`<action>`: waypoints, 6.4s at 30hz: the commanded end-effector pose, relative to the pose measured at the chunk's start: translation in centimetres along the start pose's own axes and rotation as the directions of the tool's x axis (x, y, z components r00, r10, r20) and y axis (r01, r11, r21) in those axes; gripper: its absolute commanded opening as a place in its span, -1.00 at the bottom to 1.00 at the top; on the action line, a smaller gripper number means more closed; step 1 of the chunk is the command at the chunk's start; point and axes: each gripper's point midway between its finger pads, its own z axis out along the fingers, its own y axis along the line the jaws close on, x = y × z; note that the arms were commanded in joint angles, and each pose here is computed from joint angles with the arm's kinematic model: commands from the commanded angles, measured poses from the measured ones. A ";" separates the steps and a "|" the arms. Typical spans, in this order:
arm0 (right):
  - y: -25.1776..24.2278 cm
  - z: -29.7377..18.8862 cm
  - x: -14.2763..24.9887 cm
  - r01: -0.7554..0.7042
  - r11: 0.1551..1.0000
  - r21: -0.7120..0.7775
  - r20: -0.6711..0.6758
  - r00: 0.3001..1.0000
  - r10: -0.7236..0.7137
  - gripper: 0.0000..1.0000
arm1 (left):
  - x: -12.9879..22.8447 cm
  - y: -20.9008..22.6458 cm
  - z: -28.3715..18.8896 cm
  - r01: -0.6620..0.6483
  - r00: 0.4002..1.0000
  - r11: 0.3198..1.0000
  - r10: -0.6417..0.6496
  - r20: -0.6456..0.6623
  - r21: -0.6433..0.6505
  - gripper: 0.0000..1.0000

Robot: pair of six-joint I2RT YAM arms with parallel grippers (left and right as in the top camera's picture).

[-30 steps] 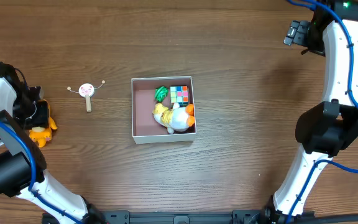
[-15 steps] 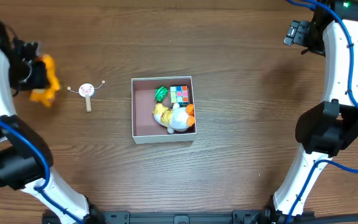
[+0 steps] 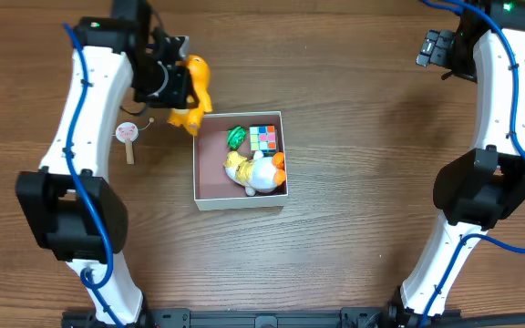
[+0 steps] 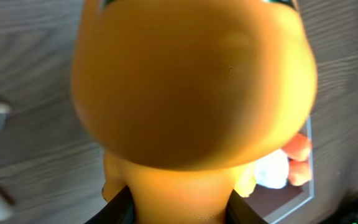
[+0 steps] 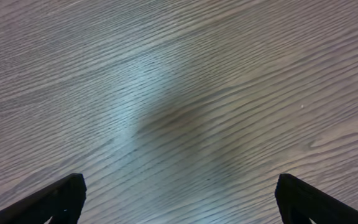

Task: Pack container
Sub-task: 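Carry the dinosaur right and lower it into the box, then open the left gripper to release the dinosaur in the box, then move left gripper left over the pig-faced stick toy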

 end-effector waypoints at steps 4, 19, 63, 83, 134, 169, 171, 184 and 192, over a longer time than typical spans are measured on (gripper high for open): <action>-0.4 -1.0 -0.4 -0.013 1.000 0.009 0.028 1.000 0.013 1.00 | 0.4 -3.8 0.7 0.157 0.987 0.988 -0.157 -0.028 0.003 -0.35; -0.4 -1.0 -0.4 -0.013 1.000 0.009 0.028 1.000 0.013 1.00 | 8.0 -4.9 1.3 0.316 0.904 0.861 -0.400 -0.148 -0.399 -0.38; -0.4 -1.0 -0.4 -0.013 1.000 0.009 0.028 1.000 0.013 1.00 | 8.7 -4.5 5.6 0.245 0.927 0.882 -0.335 -0.171 -0.403 -0.18; -0.4 -1.0 -0.4 -0.013 1.000 0.009 0.028 1.000 0.013 1.00 | 8.7 -3.8 6.8 0.218 0.936 0.895 -0.305 -0.177 -0.390 0.08; -0.4 -1.0 -0.4 -0.013 1.000 0.009 0.028 1.000 0.013 1.00 | 7.3 14.5 1.5 0.400 0.883 0.760 -0.469 -0.006 -0.512 1.00; -0.4 -1.0 -0.4 -0.013 1.000 0.009 0.028 1.000 0.013 1.00 | 8.1 19.0 7.5 0.341 0.935 0.868 -0.354 0.032 -0.360 1.00; -0.4 -1.0 -0.4 -0.013 1.000 0.009 0.028 1.000 0.013 1.00 | 7.8 19.3 7.4 0.362 0.928 0.856 -0.368 0.055 -0.370 1.00; -0.4 -1.0 -0.4 -0.013 1.000 0.009 0.028 1.000 0.013 1.00 | 9.0 19.5 7.1 0.492 0.857 0.753 -0.507 0.092 -0.437 1.00; -0.4 -1.0 -0.4 -0.013 1.000 0.009 0.028 1.000 0.013 1.00 | 8.6 19.9 7.4 0.461 0.877 0.769 -0.471 0.095 -0.443 1.00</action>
